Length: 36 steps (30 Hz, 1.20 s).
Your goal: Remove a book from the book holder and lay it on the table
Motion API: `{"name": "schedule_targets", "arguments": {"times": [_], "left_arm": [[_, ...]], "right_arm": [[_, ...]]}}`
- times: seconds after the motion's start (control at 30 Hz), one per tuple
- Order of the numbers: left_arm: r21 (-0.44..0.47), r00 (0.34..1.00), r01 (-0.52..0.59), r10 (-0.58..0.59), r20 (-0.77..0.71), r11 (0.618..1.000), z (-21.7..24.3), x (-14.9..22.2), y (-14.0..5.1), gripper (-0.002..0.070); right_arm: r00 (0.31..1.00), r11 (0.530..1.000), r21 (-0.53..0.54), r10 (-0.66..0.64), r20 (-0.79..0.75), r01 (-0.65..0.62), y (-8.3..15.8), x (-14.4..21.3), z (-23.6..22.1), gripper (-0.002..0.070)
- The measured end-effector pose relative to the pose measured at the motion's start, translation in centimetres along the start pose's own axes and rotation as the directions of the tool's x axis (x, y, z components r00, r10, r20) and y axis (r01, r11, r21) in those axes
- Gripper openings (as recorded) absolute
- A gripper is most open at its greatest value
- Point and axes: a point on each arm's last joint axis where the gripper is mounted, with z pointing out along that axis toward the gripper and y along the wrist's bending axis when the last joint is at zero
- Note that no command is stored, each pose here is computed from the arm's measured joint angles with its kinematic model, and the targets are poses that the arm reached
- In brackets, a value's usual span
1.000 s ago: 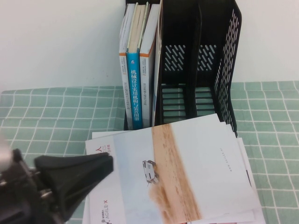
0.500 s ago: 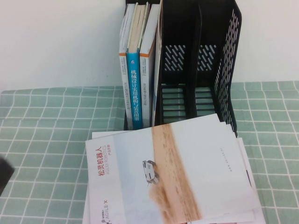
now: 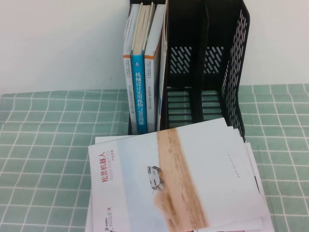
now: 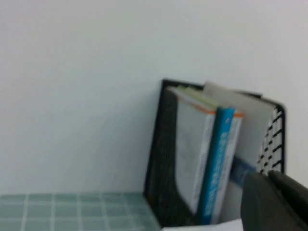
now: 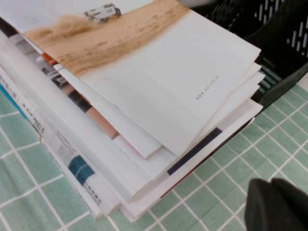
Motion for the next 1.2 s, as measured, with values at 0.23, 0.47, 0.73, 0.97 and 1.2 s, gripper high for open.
{"name": "schedule_targets", "arguments": {"times": [0.23,0.47,0.73,0.97,1.2], "left_arm": [[-0.177,0.993,-0.12,0.118,-0.025,0.977,0.4,3.9,2.8,-0.0002],[-0.174,0.978,-0.201,0.209,0.027,0.964,0.2,5.4,3.3,-0.0002],[-0.202,0.963,-0.171,0.121,-0.239,0.964,-0.4,8.0,3.9,-0.0002],[-0.21,0.945,-0.171,0.1,-0.31,0.963,-0.6,8.7,4.1,-0.0002],[-0.211,0.943,-0.171,0.098,-0.319,0.962,-0.6,8.8,4.1,-0.0002]], "right_arm": [[1.0,1.0,0.0,-0.001,-0.002,0.001,0.0,0.1,0.0,-0.0002],[1.0,1.0,0.0,-0.001,-0.002,0.001,0.0,0.1,0.0,-0.0002],[1.0,1.0,0.0,-0.001,-0.002,0.001,0.0,0.1,0.0,-0.0002],[1.0,1.0,0.0,-0.001,-0.002,0.001,0.0,0.1,0.0,-0.0002],[1.0,1.0,0.0,-0.001,-0.002,0.001,0.0,0.1,0.0,-0.0002]]}}
